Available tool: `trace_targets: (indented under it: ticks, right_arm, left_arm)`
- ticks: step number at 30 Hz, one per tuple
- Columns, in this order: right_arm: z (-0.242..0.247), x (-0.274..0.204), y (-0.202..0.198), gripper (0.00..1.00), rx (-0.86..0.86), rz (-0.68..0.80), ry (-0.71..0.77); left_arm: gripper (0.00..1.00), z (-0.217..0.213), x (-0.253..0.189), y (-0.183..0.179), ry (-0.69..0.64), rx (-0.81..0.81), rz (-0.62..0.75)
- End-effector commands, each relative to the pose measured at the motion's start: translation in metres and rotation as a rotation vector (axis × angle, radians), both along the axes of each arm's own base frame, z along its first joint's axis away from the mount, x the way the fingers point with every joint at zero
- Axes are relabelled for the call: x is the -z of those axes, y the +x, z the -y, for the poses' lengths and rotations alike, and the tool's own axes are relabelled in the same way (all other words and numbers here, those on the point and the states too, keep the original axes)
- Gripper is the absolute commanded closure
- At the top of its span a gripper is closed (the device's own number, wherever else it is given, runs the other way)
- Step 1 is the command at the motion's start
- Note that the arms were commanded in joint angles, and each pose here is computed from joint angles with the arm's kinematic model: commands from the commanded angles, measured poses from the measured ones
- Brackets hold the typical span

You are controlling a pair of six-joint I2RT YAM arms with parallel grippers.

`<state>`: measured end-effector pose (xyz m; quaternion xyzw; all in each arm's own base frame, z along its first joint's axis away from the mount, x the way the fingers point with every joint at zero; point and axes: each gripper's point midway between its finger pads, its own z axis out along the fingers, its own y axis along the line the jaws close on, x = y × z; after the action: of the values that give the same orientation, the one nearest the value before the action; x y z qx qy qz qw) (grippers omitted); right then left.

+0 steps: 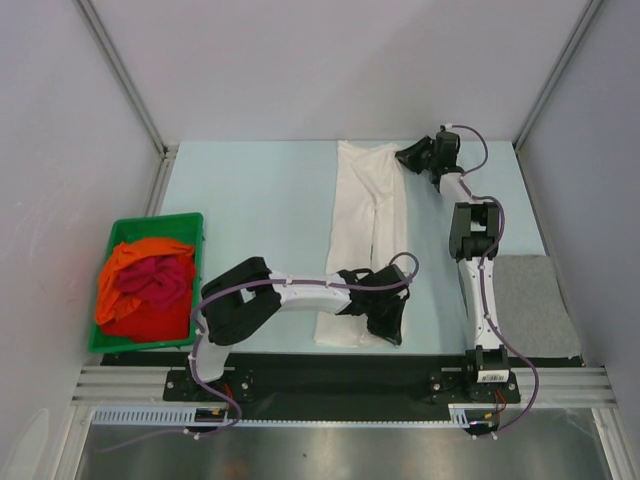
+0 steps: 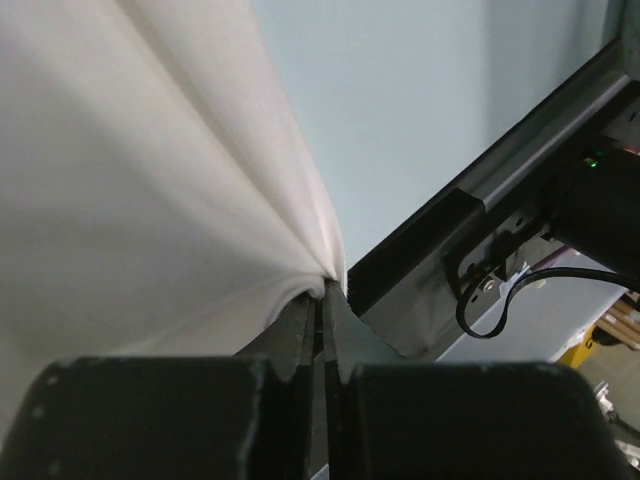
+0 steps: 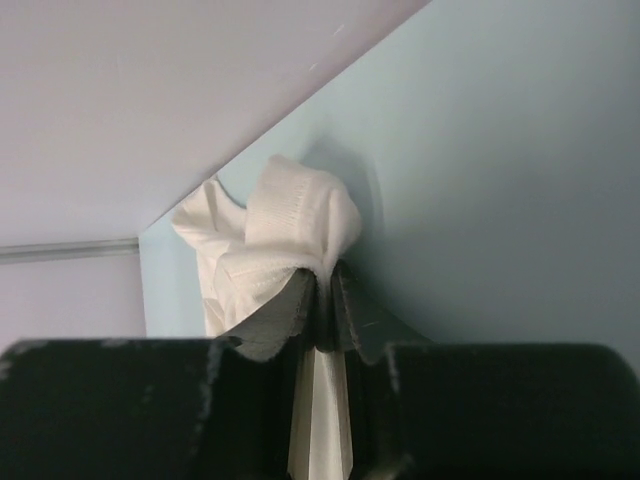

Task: Fold and stack the t-shirts
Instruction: Fold the tshirt

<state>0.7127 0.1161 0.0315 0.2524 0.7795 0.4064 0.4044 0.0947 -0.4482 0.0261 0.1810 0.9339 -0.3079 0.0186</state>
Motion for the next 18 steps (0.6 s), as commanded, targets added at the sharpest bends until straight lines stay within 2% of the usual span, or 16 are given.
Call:
trace_targets:
  ticks: [1, 3, 4, 7, 8, 11, 14, 18]
  right_arm:
    - [-0.005, 0.018, 0.004, 0.84, 0.007, -0.001, 0.006]
    - [-0.007, 0.021, 0.0, 0.83, -0.016, -0.013, -0.026]
    - [-0.005, 0.011, 0.003, 0.81, -0.022, 0.01, -0.055]
    - [0.008, 0.026, -0.012, 0.68, -0.051, -0.081, -0.184]
    - [0.017, 0.012, -0.013, 0.61, -0.025, -0.082, -0.229]
    - [0.032, 0.001, -0.028, 0.5, -0.028, -0.117, -0.289]
    - [0.06, -0.018, -0.031, 0.41, -0.009, -0.112, -0.341]
    - [0.079, -0.045, -0.038, 0.37, -0.011, -0.12, -0.362]
  left_arm:
    - [0.94, 0.028, -0.022, -0.027, -0.121, 0.136, -0.071]
    - [0.87, 0.035, -0.029, -0.028, -0.148, 0.161, -0.069]
    - [0.8, 0.036, -0.031, -0.028, -0.156, 0.17, -0.063]
    - [0.66, 0.032, -0.04, -0.028, -0.163, 0.205, -0.04]
    - [0.64, 0.028, -0.04, -0.028, -0.159, 0.215, -0.041]
    - [0.58, 0.01, -0.046, -0.029, -0.128, 0.25, -0.046]
    - [0.55, -0.007, -0.064, -0.029, -0.151, 0.268, -0.051]
    - [0.48, -0.027, -0.088, -0.02, -0.179, 0.26, -0.037]
